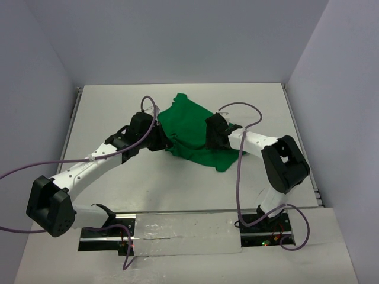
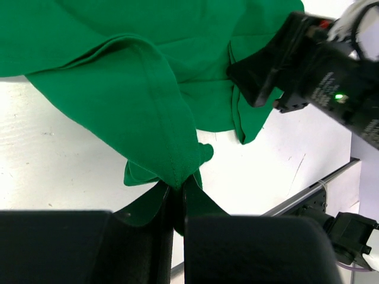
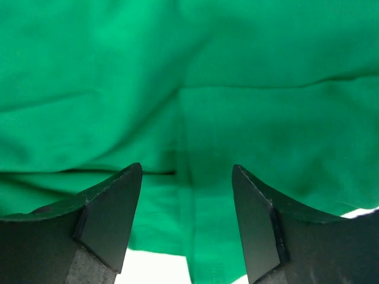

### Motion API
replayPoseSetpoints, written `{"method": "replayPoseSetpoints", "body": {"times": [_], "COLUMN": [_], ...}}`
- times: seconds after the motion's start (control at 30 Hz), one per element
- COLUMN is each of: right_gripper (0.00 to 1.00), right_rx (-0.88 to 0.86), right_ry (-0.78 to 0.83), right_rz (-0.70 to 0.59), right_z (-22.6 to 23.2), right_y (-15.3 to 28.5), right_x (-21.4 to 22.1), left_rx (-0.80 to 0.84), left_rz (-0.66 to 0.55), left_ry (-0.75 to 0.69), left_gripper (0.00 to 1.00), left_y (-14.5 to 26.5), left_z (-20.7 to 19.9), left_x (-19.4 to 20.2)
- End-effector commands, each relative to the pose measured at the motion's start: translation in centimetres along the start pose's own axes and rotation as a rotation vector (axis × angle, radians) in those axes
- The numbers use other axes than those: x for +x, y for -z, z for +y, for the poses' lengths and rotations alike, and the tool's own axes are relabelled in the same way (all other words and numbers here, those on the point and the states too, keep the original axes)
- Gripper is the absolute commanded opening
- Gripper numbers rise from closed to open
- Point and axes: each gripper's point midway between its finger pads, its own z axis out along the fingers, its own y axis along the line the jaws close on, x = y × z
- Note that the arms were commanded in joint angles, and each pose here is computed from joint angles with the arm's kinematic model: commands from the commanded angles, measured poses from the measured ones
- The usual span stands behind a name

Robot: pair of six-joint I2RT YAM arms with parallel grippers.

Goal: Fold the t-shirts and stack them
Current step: Flatten out the tshirt

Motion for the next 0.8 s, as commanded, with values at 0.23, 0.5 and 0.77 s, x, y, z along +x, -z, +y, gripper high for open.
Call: {"method": "replayPoseSetpoints", "body": {"times": [0.23, 0.5, 0.77], "right_gripper": [0.52, 0.75, 0.67], "right_rx": [0.111, 0.027, 0.089], "right_ry": [-0.029, -0.033, -0.021], "right_rz": [-0.046, -0.045, -0.002], "right_z": [-2.3, -0.5, -1.5], "right_y": [-0.6, -0.4, -2.3], "right_x": [-1.4, -1.9, 0.0], "left_rx": [0.023, 0.02, 0.033], "left_rz": [-0.039, -0.043, -0.042], "left_ry": [0.017, 0.02, 0.021], "left_gripper": [0.1, 0.1, 0.1], "left_y": [0.2, 0.3, 0.2], "left_z": [-0.1, 0.1, -0.2], "left_x": [-1.1, -1.0, -1.1]}}
